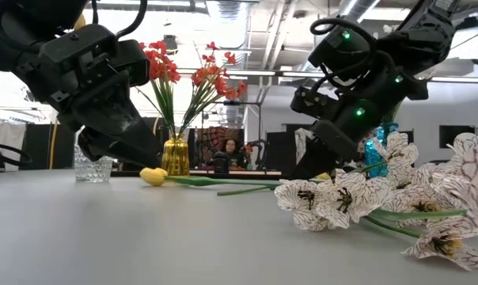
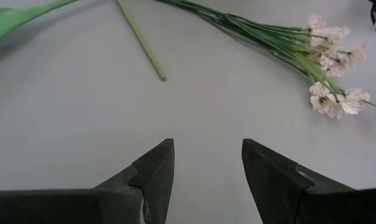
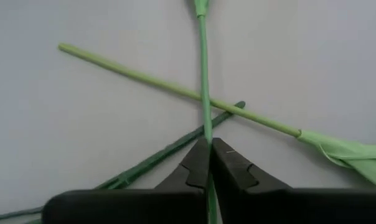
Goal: Sort flowers into vase by color
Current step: Put the bottom yellow tulip into the transparent vase
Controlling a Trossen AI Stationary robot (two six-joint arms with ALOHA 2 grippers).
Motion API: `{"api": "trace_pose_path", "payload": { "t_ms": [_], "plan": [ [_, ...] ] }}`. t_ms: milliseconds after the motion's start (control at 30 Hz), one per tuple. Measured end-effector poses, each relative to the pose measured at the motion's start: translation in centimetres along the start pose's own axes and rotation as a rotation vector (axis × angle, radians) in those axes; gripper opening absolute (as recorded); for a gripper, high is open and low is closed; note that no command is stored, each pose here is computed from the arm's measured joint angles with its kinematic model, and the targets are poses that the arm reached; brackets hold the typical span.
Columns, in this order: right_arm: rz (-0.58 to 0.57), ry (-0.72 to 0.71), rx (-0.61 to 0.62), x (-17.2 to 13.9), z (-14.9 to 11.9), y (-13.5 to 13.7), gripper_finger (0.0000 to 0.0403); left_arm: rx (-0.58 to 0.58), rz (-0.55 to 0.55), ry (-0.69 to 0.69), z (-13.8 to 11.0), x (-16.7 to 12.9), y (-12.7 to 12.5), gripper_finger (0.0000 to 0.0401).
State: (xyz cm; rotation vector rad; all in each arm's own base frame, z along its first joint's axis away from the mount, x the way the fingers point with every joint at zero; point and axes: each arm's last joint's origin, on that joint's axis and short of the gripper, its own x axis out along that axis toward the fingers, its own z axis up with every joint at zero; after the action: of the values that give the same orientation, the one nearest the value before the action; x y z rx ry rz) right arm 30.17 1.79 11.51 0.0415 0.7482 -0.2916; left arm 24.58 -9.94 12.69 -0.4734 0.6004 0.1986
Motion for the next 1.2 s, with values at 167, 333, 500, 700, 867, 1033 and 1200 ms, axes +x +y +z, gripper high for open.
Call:
{"api": "trace_pose_path", "payload": {
  "t_ms": [167,333,500,700,867,1033,1200],
  "plan": [
    [0.007,-0.028,0.011,-0.01,0.27,0.09,0.0021,-0.001,0.019,-0.019,0.05,0.0,0.06,0.0176],
    [0.007,-0.027,0.01,-0.01,0.26,0.09,0.0027,-0.001,0.021,-0.02,0.06,0.0,0.07,0.0176],
    [0.007,-0.027,0.01,-0.01,0.26,0.09,0.0054,-0.001,0.021,-0.02,0.06,0.0,0.07,0.0176],
    [0.024,-0.014,0.007,0.0,0.18,0.09,0.0072,0.0,0.021,-0.02,0.06,0.0,0.07,0.0176],
    [0.025,-0.001,0.007,0.06,0.11,-0.09,0.01,0.0,0.021,-0.019,0.06,0.0,0.07,0.0176],
    [0.016,-0.003,0.009,0.1,0.15,-0.25,0.0123,0.0,0.021,-0.02,0.06,0.0,0.07,0.0176],
    [0.004,0.003,-0.013,0.22,0.17,-0.68,0.0128,0.0,0.021,-0.019,0.06,-0.01,0.07,0.0176]
  ]
}}
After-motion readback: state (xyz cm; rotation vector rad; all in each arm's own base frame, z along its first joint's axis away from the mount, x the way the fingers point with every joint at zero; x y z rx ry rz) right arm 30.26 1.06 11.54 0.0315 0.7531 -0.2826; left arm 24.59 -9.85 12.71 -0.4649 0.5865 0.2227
